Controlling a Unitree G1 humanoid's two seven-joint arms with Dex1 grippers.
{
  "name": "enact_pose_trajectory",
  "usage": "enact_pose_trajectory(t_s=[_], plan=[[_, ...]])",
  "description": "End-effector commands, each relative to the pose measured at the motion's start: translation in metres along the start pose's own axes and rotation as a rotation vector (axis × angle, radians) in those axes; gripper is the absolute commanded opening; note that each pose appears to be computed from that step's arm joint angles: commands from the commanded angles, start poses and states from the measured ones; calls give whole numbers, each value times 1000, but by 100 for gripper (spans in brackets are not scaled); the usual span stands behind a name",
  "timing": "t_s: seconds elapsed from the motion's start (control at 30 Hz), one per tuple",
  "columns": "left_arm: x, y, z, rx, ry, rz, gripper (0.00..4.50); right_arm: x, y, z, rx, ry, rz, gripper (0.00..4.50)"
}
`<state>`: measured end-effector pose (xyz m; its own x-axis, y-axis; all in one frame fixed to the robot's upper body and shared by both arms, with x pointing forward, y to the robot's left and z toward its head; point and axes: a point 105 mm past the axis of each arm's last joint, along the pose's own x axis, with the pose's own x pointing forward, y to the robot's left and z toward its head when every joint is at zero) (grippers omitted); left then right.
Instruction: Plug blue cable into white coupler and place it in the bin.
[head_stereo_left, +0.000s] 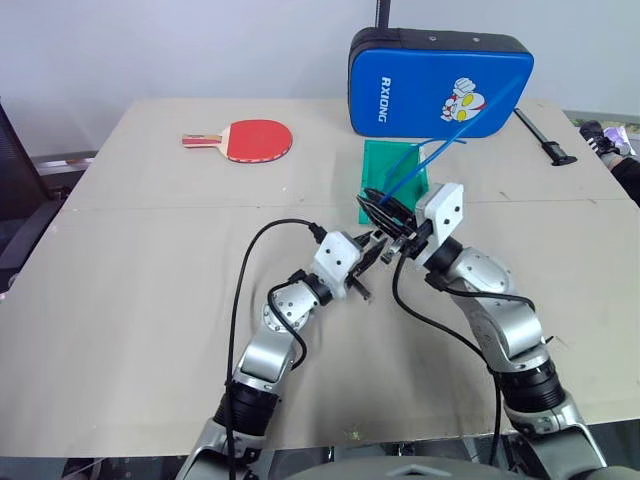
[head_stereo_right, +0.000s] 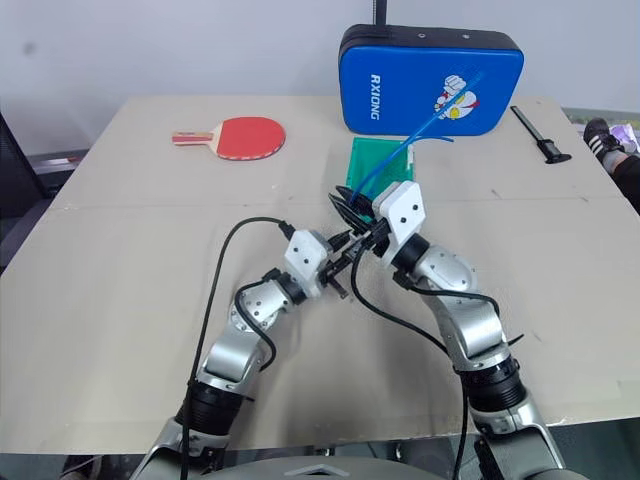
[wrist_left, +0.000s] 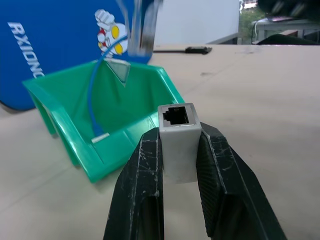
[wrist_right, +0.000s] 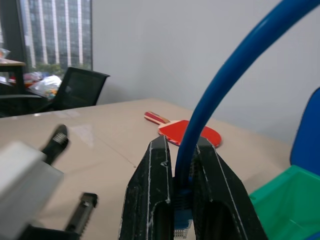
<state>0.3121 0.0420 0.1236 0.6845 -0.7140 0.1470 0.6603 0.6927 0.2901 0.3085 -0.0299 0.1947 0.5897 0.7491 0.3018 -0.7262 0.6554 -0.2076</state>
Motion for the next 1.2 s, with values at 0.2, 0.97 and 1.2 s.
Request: enact_pose_trajectory(t_s=[0.2, 0.97, 1.2], plan=[[-1, 3, 15, 25, -59, 25, 34, -4, 4, 5, -34, -17, 42, 0], [0, -2, 16, 8, -56, 13, 34, -5, 14, -21, -53, 129, 68, 0], [0, -2, 18, -20, -68, 17, 34, -6, 16, -30, -34, 165, 70, 0]])
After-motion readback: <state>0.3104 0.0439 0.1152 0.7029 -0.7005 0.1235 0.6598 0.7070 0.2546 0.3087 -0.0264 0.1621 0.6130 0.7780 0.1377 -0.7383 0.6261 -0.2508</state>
